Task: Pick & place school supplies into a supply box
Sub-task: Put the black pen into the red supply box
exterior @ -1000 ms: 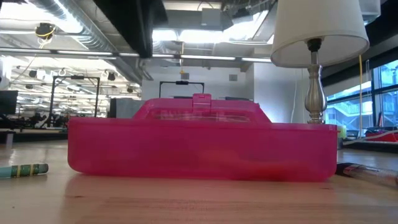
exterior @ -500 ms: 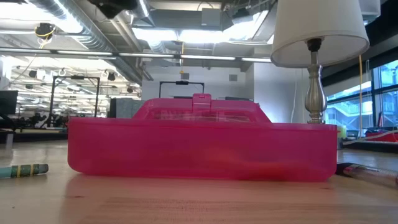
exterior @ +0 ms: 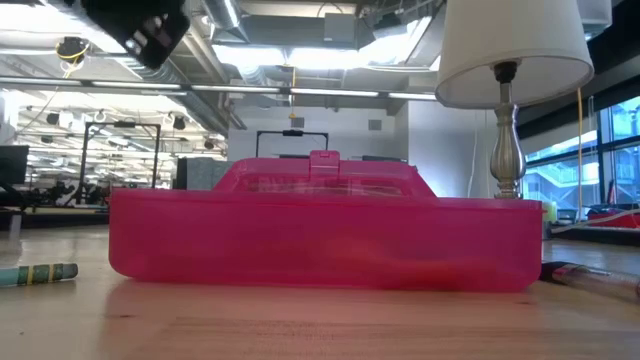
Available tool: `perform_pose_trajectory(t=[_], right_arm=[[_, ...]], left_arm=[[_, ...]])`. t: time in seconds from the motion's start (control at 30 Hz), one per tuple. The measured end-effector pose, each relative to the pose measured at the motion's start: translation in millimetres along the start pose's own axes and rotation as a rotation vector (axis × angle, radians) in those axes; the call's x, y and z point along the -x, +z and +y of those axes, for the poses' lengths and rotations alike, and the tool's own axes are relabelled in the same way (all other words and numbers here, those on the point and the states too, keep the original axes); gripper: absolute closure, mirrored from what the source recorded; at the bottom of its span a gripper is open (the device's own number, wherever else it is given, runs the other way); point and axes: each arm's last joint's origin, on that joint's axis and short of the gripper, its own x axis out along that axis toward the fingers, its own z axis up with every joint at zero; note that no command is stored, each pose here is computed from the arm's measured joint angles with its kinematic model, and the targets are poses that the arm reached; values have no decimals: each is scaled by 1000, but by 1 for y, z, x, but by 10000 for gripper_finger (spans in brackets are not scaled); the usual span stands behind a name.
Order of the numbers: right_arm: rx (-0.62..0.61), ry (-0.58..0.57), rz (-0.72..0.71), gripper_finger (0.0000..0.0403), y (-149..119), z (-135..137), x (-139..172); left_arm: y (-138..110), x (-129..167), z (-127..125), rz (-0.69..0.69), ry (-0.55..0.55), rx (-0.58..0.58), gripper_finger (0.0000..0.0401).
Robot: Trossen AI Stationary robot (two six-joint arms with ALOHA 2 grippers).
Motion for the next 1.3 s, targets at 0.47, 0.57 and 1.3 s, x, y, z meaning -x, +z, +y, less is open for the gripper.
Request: perform_pose_trajectory(t=[0.47,0.57,1.3], right_arm=[[-83,-30,11,240,1,-3,-2],[-91,-44,36,240,2,-6,-7],[-20,-87,55,344,3,-9,-11]], left_arm=[[-4,0,4,-30,97,31,283],[-4,0,4,-30,97,31,283],[-3,0,6,-53,152,34,283]])
